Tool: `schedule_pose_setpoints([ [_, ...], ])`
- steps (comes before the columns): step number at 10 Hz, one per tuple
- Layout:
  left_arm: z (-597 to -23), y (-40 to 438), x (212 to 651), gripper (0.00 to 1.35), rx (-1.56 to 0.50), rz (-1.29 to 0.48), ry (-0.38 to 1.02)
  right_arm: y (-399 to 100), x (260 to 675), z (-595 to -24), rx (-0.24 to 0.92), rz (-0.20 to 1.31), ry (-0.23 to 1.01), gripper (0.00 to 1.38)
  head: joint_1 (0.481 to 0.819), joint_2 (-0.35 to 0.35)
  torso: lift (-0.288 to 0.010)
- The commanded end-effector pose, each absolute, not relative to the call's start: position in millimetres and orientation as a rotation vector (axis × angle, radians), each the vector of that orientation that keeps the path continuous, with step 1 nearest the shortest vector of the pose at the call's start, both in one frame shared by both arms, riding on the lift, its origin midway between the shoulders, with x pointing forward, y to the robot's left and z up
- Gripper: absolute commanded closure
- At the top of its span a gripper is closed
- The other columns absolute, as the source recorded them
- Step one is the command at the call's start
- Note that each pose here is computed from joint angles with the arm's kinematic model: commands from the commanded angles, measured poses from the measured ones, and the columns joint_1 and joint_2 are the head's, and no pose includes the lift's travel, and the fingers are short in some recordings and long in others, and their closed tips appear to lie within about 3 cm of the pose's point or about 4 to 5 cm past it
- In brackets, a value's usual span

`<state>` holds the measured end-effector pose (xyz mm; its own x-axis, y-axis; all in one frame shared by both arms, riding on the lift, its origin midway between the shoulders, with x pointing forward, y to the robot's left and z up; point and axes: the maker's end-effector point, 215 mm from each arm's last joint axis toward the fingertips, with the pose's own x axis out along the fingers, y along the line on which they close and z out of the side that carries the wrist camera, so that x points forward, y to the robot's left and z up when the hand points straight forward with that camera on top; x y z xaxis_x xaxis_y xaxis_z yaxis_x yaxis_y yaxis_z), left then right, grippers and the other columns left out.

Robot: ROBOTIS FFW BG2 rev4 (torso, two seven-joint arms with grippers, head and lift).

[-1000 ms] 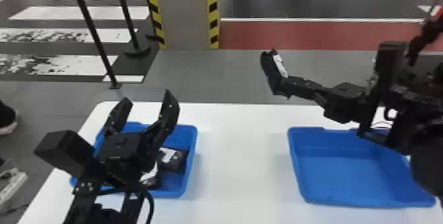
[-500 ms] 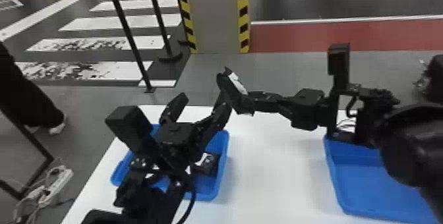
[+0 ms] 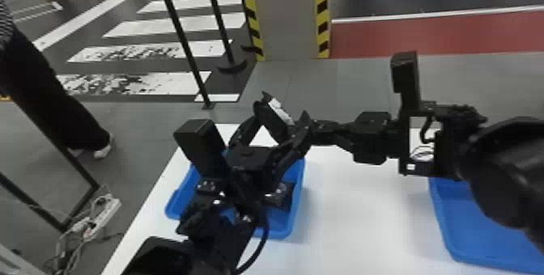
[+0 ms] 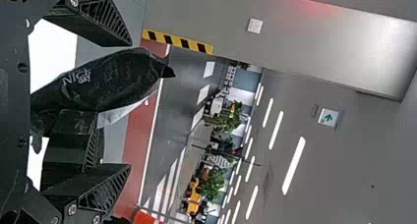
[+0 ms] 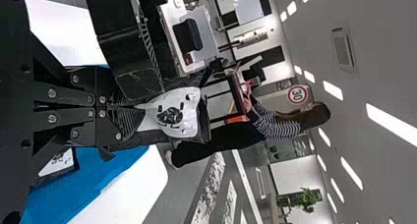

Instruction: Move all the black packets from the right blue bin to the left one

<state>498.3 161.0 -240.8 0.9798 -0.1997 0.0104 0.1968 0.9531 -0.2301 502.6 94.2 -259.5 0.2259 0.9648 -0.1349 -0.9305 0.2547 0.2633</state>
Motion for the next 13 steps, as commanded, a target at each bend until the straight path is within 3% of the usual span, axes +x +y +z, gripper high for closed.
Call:
schedule_pose_setpoints([
  [1,-242,163,499,0.15,-0.249,-0.195,0.015,101,496,-261,0.135,1.333,0.300,1.19,0.644,0.274,-0.110],
  [3,-241,179,498,0.23,-0.231,-0.153,-0.002,107,488,-264,0.145,1.349,0.309,1.19,0.647,0.286,-0.110],
  [5,-242,180,497,1.27,-0.234,-0.149,-0.002,108,488,-264,0.144,1.353,0.309,1.19,0.651,0.310,-0.110],
  [6,-239,179,497,1.22,-0.241,-0.150,-0.009,107,488,-267,0.148,1.350,0.316,1.19,0.652,0.312,-0.110],
  [12,-218,185,495,1.22,-0.258,-0.142,-0.085,107,497,-266,0.174,1.338,0.305,1.18,0.637,0.317,-0.110],
  [13,-217,187,494,1.22,-0.256,-0.134,-0.092,107,503,-258,0.188,1.335,0.265,0.95,0.635,0.316,-0.110],
])
